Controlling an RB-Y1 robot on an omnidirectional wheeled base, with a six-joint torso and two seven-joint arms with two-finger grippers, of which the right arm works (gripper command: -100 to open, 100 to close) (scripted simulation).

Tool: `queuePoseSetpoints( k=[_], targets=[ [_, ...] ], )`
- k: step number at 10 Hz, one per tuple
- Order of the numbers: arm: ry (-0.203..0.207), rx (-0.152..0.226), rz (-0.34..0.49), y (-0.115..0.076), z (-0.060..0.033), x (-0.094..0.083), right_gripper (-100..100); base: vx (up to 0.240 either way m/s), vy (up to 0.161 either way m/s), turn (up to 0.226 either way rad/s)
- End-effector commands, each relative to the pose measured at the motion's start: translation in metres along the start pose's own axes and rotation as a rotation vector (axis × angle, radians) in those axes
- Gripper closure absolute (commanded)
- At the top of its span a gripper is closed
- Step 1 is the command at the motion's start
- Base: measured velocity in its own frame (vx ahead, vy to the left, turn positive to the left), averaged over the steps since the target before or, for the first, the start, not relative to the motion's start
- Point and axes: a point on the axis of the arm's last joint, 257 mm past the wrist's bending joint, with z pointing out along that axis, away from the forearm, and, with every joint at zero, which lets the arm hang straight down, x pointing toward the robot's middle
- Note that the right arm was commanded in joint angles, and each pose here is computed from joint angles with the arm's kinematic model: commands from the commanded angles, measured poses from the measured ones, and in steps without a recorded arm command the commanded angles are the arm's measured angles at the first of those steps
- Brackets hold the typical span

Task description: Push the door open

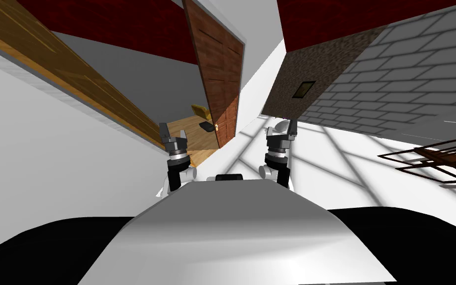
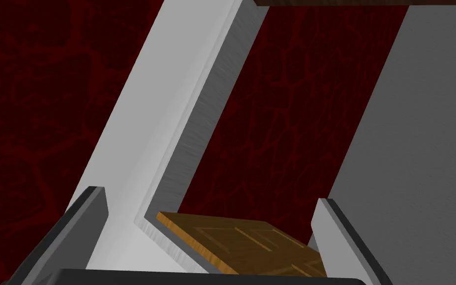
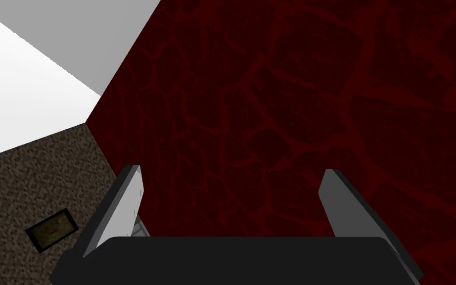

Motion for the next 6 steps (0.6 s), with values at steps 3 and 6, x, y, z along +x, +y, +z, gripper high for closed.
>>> queuePoseSetpoints(
  k=[3,6],
  targets=[
    [0.033,0.043,0.012,-0.026,-0.0079,0.012,-100,0.2,0.035,0.024],
    [0.06,0.08,0.022,-0.047,-0.0159,0.022,-100,0.166,-0.01,0.019]
  ],
)
